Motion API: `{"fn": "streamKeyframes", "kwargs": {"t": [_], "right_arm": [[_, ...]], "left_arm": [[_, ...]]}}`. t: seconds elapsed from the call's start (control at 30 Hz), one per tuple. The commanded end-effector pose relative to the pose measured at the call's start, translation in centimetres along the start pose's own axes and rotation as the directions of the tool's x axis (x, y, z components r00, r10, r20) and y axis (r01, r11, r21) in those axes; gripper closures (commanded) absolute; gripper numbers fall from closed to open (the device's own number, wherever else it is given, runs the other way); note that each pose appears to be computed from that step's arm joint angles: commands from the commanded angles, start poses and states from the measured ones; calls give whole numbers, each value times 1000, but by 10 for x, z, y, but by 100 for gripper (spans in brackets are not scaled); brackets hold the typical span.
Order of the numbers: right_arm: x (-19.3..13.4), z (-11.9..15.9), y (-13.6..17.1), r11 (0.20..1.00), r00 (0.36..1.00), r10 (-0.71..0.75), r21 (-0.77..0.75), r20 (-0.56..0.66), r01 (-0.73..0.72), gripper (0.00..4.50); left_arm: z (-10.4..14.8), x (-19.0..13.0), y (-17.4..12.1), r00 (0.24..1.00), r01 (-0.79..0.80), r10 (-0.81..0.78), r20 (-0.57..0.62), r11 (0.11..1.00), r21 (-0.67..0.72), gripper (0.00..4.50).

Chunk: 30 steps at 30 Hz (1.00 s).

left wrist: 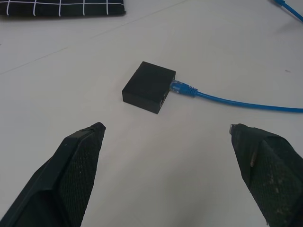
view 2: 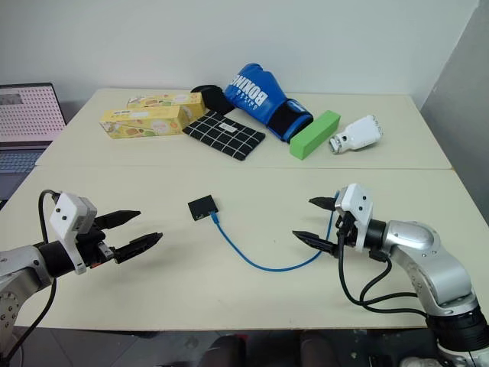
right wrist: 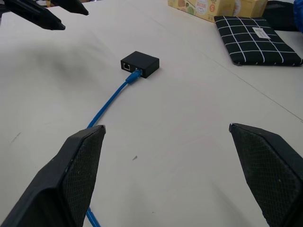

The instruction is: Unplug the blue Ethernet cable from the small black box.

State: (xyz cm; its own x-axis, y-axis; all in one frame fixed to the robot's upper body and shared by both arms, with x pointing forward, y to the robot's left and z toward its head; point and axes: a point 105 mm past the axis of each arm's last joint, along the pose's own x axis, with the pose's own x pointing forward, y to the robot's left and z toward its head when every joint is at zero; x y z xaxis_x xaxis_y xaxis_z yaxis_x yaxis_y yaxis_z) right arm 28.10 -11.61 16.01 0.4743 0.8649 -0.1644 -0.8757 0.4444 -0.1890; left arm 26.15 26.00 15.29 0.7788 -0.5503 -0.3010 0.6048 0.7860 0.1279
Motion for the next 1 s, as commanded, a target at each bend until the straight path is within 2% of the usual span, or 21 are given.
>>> {"fn": "streamKeyframes", "kwargs": {"t": [0.03, 0.13, 0.23, 0.37, 0.53, 0.77, 1.0], "right_arm": [[10, 6, 6, 999, 1000, 6, -42, 25, -5, 6], [22, -1, 5, 998, 1000, -13, -60, 12, 13, 6], [34, -6, 5, 998, 1000, -6, -69, -2, 6, 6], [71, -9, 13, 997, 1000, 31, -74, -3, -31, 6], [124, -9, 30, 995, 998, 56, -82, -9, -56, 6], [181, -16, 45, 1000, 998, -18, -13, -65, 17, 6], [209, -30, 50, 996, 986, -80, 37, -146, 86, 6]], "left_arm": [[6, -5, 0, 1000, -9, 8, 21, 999, 46, 0], [4, -8, 4, 999, -19, 16, 28, 996, 91, 0], [7, -11, 11, 998, -14, 9, 61, 997, 75, 0], [9, -17, 9, 995, 69, -72, 65, 996, 55, 0], [-7, -28, 7, 984, 167, -163, -73, 984, 61, 0], [-5, -32, 12, 980, 181, -173, -95, 981, 76, 0], [-4, -29, 7, 977, 199, -191, -95, 976, 89, 0]]}}
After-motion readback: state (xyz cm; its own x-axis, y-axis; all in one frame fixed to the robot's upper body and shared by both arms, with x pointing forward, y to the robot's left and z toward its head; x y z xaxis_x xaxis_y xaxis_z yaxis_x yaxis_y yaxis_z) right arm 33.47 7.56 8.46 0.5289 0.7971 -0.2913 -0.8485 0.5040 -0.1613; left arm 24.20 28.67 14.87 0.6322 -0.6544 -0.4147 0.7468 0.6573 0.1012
